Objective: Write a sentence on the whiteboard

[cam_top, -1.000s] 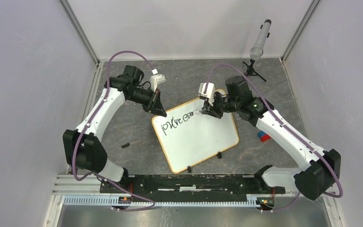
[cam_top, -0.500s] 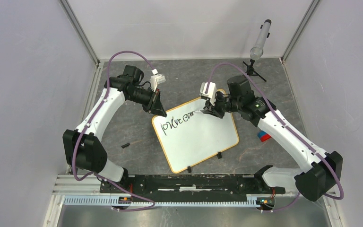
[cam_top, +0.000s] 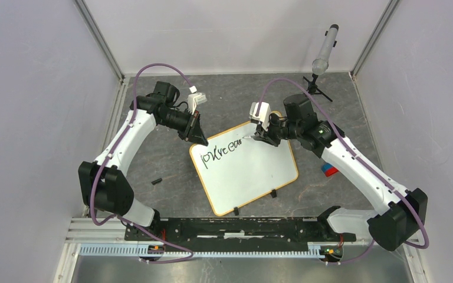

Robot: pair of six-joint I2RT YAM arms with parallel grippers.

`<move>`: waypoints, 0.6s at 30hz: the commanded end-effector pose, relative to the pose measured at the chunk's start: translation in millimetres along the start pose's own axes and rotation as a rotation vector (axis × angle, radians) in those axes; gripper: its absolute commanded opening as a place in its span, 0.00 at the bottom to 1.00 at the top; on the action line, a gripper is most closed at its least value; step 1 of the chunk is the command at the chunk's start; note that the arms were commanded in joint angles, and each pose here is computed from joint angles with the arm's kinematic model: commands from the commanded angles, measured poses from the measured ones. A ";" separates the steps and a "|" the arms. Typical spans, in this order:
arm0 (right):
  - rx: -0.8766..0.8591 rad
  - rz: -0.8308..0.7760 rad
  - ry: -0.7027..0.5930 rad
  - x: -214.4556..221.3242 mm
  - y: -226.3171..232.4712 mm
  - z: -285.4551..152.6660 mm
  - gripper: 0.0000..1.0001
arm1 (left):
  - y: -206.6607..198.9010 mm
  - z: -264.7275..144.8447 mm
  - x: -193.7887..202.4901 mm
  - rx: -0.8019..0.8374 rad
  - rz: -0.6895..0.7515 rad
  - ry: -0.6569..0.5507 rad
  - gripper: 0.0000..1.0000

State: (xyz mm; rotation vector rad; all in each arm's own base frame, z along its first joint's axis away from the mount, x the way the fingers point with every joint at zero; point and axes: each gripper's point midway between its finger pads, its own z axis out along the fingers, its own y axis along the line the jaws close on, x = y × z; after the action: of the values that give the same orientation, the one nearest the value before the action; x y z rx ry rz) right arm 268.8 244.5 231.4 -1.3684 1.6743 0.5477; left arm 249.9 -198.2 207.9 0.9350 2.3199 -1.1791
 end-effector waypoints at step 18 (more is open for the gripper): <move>-0.001 0.001 0.017 18.6 8.0 -2.2 0.00 | -2.8 -3.5 -1.6 -0.013 0.054 0.002 0.03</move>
State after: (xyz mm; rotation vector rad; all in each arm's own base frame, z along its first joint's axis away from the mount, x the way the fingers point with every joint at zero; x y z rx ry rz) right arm 262.7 238.6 218.8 -1.3746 1.6858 0.5453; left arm 250.2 -197.8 207.4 0.9351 2.3219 -1.1741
